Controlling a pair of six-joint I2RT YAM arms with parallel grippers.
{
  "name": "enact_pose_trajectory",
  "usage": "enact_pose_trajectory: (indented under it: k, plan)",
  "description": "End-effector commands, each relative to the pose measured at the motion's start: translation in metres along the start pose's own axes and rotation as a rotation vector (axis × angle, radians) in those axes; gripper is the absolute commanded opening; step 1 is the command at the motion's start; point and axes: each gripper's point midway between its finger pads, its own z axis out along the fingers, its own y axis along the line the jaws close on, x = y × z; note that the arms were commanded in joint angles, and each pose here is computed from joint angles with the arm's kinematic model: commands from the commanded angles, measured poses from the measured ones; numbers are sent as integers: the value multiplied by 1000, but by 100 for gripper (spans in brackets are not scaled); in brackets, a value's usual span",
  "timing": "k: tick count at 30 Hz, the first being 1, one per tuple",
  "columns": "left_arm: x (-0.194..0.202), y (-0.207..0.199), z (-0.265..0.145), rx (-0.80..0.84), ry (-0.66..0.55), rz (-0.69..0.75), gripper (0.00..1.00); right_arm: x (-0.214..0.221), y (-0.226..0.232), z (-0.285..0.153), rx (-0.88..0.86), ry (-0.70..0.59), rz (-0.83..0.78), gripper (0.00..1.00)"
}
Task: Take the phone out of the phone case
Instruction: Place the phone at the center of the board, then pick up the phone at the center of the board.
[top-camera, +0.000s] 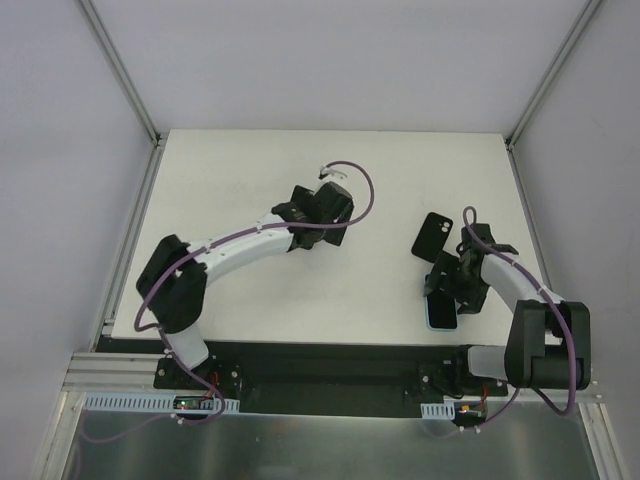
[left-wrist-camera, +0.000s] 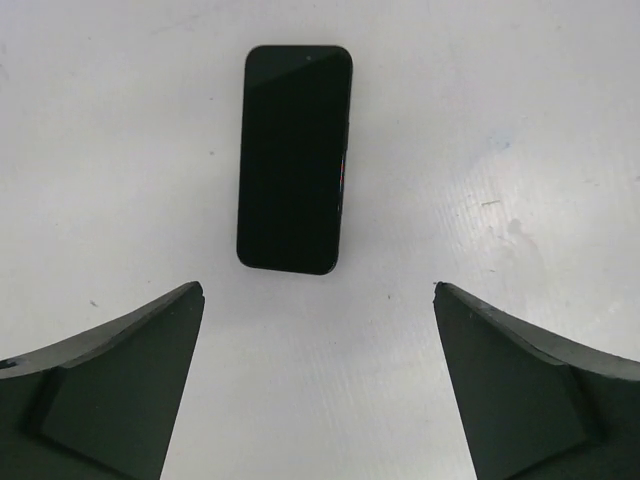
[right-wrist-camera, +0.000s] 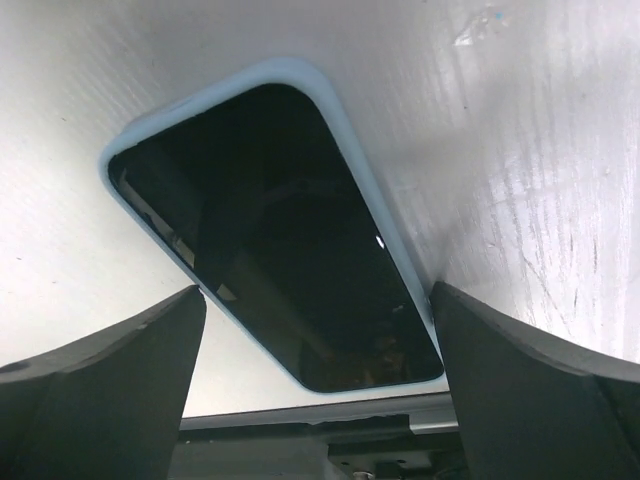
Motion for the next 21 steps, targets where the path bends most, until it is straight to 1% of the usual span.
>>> enact_pose_trajectory:
  k: [1,5,10,13,17,21]
  plan:
    - [-27,18,-49,84,-94,-120,98,9,16,4,-30,62,-66,96]
    - [-35,30,-76,152,-130,-193,98,17,21,10,13,100,-124,96]
    - [-32,44,-88,201,-131,-265,99,24,31,9,72,93,-225,97]
    - [-31,46,-96,229,-135,-286,99,27,40,10,70,103,-264,98]
    - [-29,48,-102,252,-133,-303,99,34,58,6,-5,112,-333,98]
    - [-24,47,-104,273,-119,-313,99,38,68,0,-30,113,-387,98]
